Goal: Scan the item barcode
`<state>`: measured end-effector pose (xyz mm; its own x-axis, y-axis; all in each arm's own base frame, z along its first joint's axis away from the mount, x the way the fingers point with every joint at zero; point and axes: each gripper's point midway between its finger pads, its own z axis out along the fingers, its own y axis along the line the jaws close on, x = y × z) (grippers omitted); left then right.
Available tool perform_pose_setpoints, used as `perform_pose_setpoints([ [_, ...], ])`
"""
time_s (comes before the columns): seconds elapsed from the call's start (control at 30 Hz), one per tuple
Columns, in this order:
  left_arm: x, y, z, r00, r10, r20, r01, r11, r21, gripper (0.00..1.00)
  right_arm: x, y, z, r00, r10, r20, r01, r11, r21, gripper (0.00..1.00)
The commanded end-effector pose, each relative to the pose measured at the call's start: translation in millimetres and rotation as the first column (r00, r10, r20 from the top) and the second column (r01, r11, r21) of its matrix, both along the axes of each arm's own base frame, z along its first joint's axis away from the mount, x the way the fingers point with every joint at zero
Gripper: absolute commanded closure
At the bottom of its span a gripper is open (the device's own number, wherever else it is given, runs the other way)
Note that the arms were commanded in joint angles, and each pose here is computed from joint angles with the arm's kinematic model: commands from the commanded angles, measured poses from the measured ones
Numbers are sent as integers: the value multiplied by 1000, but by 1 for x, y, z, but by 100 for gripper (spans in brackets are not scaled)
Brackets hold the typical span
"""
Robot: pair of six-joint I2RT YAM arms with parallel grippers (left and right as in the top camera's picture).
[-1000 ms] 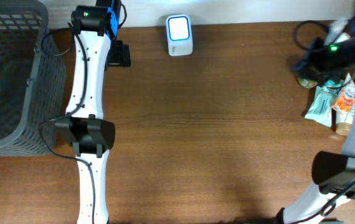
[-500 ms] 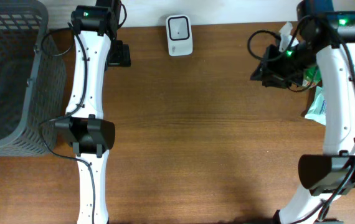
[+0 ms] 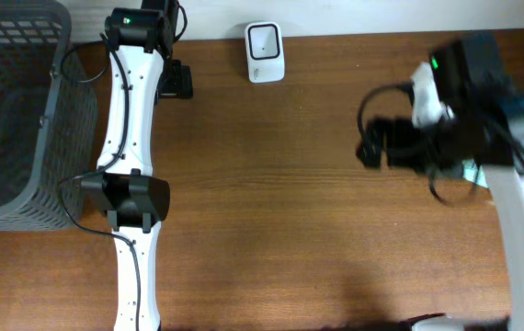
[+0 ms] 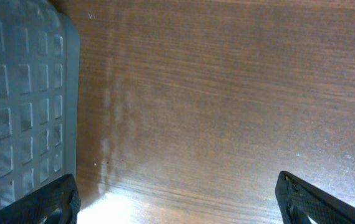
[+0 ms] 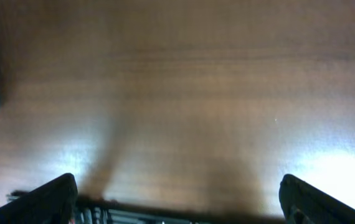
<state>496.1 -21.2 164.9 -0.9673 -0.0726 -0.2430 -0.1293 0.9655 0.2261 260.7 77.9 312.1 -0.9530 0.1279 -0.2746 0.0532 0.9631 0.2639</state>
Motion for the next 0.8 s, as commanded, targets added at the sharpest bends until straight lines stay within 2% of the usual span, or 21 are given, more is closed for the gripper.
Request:
perform_pose_setpoints([
  [0.0, -1, 0, 3, 1000, -12, 2, 12, 1000, 12, 1, -36, -8, -12, 1000, 9, -23, -10, 1000, -28, 1],
  [0.1, -1, 0, 3, 1000, -12, 2, 12, 1000, 12, 1, -49, -10, -13, 1000, 10, -11, -10, 1000, -25, 1],
  [0.23, -1, 1, 3, 1000, -12, 2, 12, 1000, 13, 1, -47, -9, -15, 1000, 13, -24, -13, 1000, -20, 1],
  [0.3, -1, 1, 3, 1000, -12, 2, 12, 1000, 13, 1, -44, -20, -17, 1000, 18, -11, -19, 996, -92, 1],
  [0.5, -1, 1, 3, 1000, -12, 2, 12, 1000, 13, 1, -38, -21, -23, 996, 85, 2, -84, 989, -126, 1],
  [0.67, -1, 0, 3, 1000, -12, 2, 12, 1000, 12, 1, -17, -15, -52, 969, 120, 217, -98, 989, -109, 1],
  [0.77, -1, 0, 3, 1000, -12, 2, 12, 1000, 12, 1, -18, 7, -72, 868, 279, 410, -266, 960, -89, 1],
])
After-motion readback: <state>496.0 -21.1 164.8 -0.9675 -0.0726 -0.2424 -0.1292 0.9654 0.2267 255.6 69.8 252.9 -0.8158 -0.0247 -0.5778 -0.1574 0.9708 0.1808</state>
